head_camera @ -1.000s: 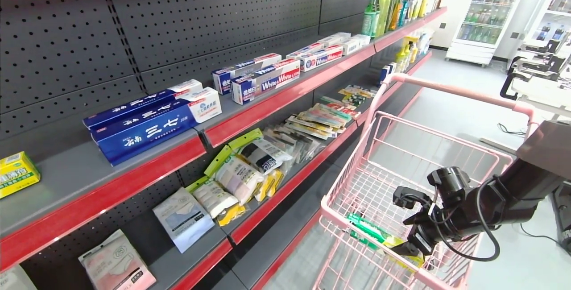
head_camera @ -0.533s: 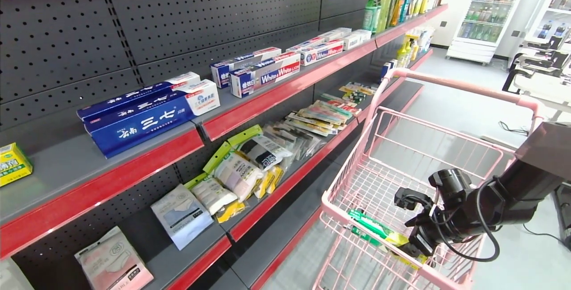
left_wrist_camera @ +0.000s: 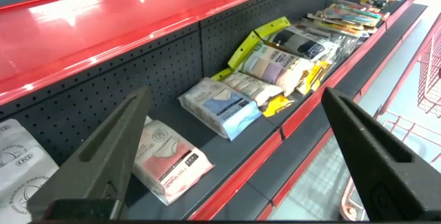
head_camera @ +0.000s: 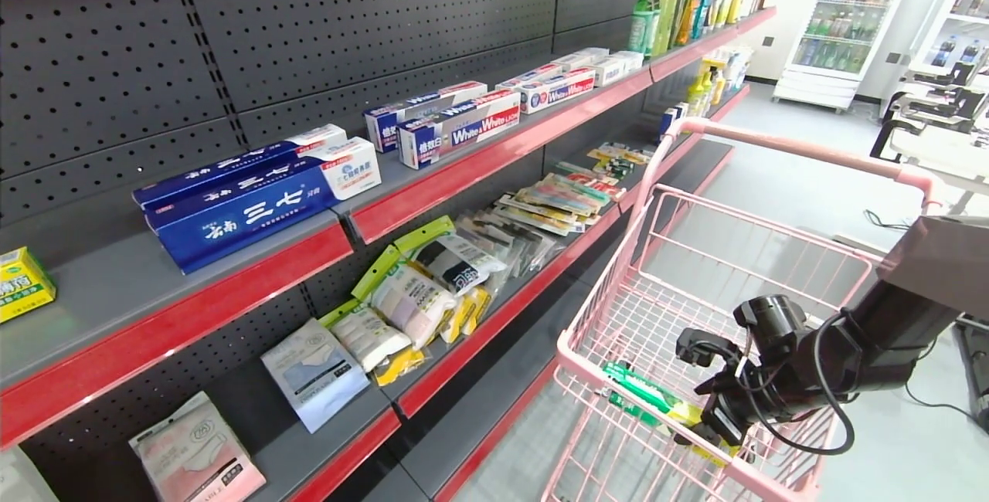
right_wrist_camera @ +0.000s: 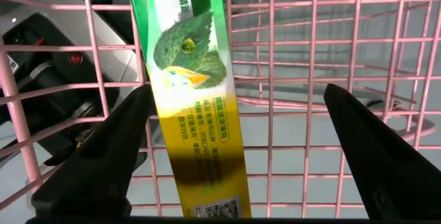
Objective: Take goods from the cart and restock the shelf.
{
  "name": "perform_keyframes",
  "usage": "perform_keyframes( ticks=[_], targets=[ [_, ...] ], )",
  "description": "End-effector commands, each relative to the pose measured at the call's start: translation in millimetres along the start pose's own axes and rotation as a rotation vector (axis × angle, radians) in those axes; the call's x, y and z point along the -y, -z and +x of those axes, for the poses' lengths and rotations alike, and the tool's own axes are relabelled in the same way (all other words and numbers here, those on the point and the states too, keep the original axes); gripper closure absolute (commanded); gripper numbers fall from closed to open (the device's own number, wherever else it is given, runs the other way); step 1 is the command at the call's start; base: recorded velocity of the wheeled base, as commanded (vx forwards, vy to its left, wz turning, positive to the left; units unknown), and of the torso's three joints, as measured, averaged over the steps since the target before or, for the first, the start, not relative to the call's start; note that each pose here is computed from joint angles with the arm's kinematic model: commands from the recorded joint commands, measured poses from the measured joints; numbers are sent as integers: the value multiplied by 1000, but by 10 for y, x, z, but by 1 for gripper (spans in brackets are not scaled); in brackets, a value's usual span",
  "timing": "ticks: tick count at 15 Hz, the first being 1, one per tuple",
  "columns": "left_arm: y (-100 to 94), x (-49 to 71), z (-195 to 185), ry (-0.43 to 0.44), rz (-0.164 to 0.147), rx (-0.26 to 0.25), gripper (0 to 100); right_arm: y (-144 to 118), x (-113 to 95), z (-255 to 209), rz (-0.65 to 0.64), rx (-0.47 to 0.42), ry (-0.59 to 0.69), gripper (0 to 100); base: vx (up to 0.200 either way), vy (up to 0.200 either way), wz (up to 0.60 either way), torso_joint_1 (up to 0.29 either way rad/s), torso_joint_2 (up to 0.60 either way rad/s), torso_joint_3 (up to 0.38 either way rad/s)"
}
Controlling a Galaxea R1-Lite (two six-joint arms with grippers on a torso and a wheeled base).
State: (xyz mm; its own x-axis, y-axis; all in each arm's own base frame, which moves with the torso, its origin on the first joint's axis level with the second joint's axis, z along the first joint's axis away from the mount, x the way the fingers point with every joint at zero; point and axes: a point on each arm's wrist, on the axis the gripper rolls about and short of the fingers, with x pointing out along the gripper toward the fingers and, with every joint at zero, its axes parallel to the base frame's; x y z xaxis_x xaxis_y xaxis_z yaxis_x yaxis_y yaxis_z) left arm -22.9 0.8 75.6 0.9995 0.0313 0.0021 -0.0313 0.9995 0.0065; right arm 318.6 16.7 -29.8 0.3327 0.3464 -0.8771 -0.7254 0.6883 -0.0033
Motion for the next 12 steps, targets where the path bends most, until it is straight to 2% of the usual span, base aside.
perform_keyframes(
  ticks=[1, 4, 5, 12],
  targets=[
    [0, 0, 1, -1, 0, -1, 0, 10, -19, 42, -3, -8, -11, 0, 0, 0, 0, 0, 0, 0],
    [0, 0, 1, -1, 1, -1, 0, 20, -21, 41, 0, -10, -12, 0, 0, 0, 0, 0, 0, 0],
    [0, 0, 1, -1, 1, -1, 0, 23, -17, 39, 1, -10, -11, 100, 0, 0, 0, 0, 0, 0],
    [0, 0, 1, -1, 0, -1, 0, 0, 7, -67, -1, 10, 13, 100, 0, 0, 0, 0, 0, 0]
  ],
)
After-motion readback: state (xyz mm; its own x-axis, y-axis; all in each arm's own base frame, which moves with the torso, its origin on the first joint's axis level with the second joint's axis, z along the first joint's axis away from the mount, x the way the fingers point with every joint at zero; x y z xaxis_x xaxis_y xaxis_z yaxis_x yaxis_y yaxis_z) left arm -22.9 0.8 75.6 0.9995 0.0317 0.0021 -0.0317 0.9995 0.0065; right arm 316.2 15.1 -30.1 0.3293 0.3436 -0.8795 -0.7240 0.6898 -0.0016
